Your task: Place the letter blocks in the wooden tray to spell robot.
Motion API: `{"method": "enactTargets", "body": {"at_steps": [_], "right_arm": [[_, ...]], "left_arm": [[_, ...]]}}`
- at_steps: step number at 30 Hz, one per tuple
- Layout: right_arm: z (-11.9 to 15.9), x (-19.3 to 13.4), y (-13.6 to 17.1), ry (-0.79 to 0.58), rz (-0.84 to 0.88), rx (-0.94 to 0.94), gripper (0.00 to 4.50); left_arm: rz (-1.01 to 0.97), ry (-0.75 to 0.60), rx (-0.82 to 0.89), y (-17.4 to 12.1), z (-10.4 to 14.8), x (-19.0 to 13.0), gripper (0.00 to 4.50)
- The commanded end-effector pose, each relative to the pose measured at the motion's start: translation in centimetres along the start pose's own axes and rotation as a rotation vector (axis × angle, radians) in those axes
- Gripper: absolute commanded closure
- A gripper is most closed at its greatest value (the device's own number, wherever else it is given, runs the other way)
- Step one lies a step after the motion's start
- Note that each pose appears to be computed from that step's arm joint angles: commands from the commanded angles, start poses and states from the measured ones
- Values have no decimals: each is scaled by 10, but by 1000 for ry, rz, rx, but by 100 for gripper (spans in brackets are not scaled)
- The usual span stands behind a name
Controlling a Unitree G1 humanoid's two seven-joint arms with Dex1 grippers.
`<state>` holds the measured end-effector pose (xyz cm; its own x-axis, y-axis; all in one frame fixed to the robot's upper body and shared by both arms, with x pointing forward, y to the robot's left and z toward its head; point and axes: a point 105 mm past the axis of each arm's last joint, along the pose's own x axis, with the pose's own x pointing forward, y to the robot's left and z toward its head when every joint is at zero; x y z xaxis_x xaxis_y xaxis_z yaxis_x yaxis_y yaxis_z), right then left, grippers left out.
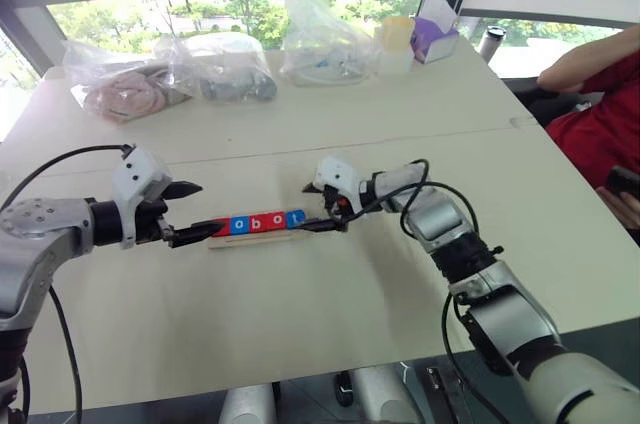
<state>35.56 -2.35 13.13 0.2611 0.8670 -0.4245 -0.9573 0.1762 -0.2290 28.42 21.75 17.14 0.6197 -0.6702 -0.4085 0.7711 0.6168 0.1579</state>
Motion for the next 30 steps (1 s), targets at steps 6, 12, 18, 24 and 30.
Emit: {"method": "enactTargets", "body": {"at_steps": [6,12,18,24,30], "right_arm": [[14,-29,-18,-52,-182,-79,53],[1,-9,-9,-17,-203,-70,53],[-12,1,-4,28,-194,-67,53],[-14,9,-2,39,-186,-52,53],[-6,8,-6,9,-205,-37,53]], "left_arm": [[0,-13,13,0,5,-3,0],[-7,-24,8,0,6,1,0],[-2,-25,9,2,7,1,0],[2,-45,1,1,10,2,0],[6,-46,-1,2,10,2,0]]}}
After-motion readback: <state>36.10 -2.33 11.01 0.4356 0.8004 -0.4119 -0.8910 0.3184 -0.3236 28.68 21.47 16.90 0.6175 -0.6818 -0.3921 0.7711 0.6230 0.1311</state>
